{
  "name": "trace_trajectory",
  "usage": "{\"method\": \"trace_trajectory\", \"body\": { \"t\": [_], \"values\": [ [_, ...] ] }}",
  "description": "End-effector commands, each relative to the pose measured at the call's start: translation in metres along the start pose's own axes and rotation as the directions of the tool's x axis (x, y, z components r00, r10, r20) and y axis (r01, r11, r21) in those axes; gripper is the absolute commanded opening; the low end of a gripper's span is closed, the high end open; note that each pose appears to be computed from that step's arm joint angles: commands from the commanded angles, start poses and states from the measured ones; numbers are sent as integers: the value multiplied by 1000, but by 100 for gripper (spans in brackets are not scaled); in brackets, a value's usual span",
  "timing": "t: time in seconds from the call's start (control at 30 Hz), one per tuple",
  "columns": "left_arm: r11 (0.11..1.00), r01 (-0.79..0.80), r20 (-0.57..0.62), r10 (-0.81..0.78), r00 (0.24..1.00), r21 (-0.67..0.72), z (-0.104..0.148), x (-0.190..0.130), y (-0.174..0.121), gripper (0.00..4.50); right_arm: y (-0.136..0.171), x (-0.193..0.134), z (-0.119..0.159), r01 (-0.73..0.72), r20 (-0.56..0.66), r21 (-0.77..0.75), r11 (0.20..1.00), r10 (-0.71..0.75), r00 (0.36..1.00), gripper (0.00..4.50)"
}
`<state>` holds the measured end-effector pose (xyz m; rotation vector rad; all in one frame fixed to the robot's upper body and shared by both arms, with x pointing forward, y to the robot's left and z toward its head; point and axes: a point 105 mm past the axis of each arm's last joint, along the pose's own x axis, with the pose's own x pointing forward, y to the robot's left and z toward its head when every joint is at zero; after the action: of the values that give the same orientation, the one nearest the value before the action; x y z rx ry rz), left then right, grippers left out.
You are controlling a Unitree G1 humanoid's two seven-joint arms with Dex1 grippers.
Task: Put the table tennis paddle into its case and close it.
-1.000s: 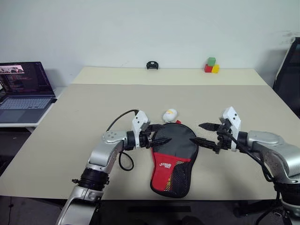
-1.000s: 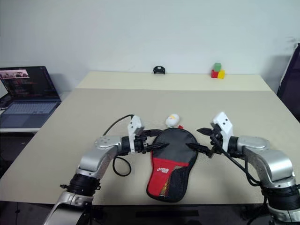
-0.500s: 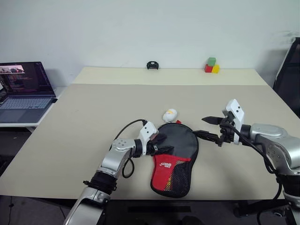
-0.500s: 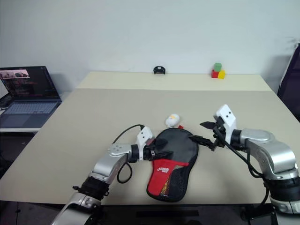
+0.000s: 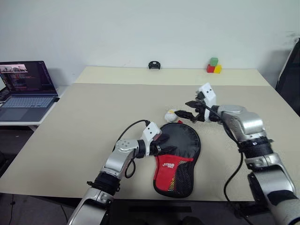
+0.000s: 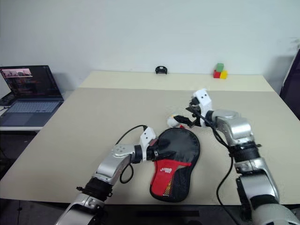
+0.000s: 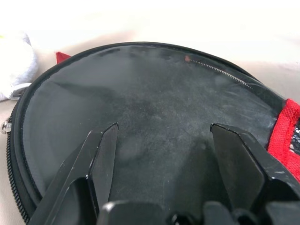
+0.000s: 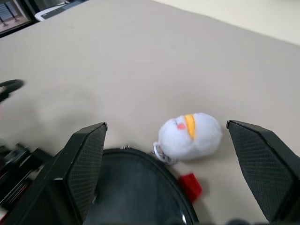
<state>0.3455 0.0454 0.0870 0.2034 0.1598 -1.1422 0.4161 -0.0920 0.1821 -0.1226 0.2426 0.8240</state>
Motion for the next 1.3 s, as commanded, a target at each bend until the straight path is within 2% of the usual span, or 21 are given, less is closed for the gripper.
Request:
{"method": "trace_trajectory", "body": {
  "t": [0.03, 0.43, 0.73, 0.93, 1.03, 1.3],
  "values": [
    [1000, 0, 5, 0, 1000, 3, 0, 0, -4, 341, -8, 18, 8, 53, 23, -19, 998, -53, 998, 450],
    [999, -32, -7, 32, 999, -10, -4, -10, -5, 341, -7, 62, 2, 145, 27, 48, 988, -146, 989, 450],
    [998, -55, -14, 54, 998, -19, -7, -15, -6, 341, -1, 74, -18, 213, -25, -5, 977, -213, 977, 450],
    [997, -69, -18, 68, 998, -18, -7, -18, -5, 341, 2, 79, -20, 247, -28, -32, 969, -247, 969, 450],
    [997, -79, -23, 79, 997, -21, -8, -20, -3, 345, 1, 80, -21, 277, -30, -72, 958, -279, 960, 387],
    [997, -80, -34, 80, 996, -15, -10, -18, 0, 345, 2, 83, -22, 300, -26, -117, 947, -305, 952, 114]
  ]
}}
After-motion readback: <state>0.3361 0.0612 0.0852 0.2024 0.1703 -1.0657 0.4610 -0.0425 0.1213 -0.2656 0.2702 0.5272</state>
